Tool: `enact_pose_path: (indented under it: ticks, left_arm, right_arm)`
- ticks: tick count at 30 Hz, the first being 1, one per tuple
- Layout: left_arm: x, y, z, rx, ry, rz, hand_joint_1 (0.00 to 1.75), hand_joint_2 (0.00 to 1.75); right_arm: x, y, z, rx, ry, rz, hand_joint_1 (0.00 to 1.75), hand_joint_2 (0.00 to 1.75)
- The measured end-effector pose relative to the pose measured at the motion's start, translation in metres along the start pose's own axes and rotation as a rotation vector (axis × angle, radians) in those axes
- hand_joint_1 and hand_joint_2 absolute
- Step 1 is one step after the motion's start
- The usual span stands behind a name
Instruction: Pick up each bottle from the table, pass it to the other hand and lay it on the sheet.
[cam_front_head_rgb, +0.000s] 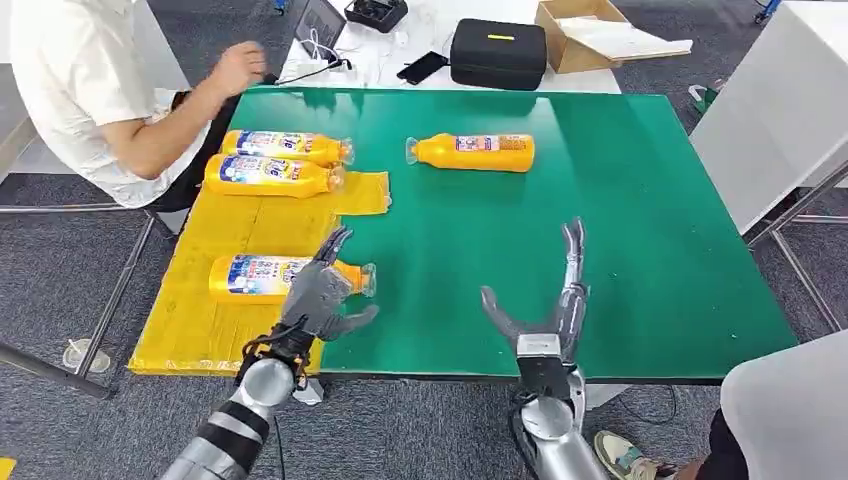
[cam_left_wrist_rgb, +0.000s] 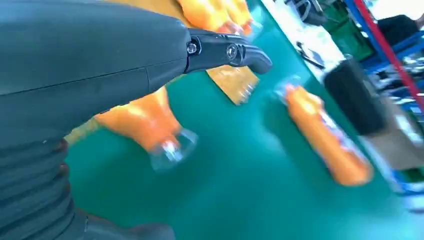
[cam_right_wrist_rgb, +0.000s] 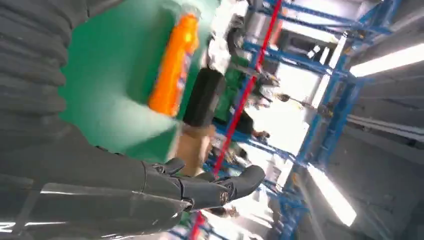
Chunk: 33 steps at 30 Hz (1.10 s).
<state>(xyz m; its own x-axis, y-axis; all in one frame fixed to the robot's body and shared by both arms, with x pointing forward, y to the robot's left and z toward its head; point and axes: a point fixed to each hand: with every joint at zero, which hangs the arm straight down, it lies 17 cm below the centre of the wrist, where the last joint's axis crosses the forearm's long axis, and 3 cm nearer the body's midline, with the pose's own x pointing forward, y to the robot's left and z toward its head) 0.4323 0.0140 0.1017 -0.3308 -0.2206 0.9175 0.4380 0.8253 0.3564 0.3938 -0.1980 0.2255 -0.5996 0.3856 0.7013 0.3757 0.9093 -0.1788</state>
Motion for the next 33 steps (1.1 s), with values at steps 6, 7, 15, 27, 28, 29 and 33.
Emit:
enact_pose_path:
  ticks: [6, 7, 15, 27, 28, 29, 33]
  left_arm:
    - [0.040, -0.006, -0.006, 0.004, -0.072, 0.116, 0.00, 1.75]
    - [0.043, -0.006, -0.007, 0.006, -0.079, 0.123, 0.00, 1.75]
    - [0.058, -0.008, -0.008, 0.004, -0.111, 0.143, 0.00, 1.75]
    - [0.067, 0.007, 0.011, 0.179, -0.141, 0.289, 0.00, 1.75]
    - [0.066, 0.006, 0.020, 0.185, -0.143, 0.294, 0.00, 1.75]
    - [0.065, 0.006, 0.030, 0.184, -0.147, 0.291, 0.00, 1.75]
    - [0.053, 0.012, 0.063, 0.215, -0.122, 0.299, 0.00, 1.75]
  right_arm:
    - [0.016, -0.059, -0.027, -0.205, -0.021, -0.005, 0.00, 1.75]
    - [0.016, -0.064, -0.028, -0.218, -0.021, -0.005, 0.00, 1.75]
    - [0.015, -0.082, -0.030, -0.284, 0.000, -0.030, 0.00, 1.75]
    - [-0.009, -0.025, -0.004, -0.079, 0.127, -0.273, 0.00, 0.00]
    - [-0.010, -0.014, 0.001, -0.047, 0.144, -0.286, 0.00, 0.00]
    - [-0.012, -0.005, 0.007, -0.027, 0.170, -0.290, 0.00, 0.00]
    - [-0.017, 0.017, 0.029, 0.005, 0.250, -0.205, 0.00, 0.00]
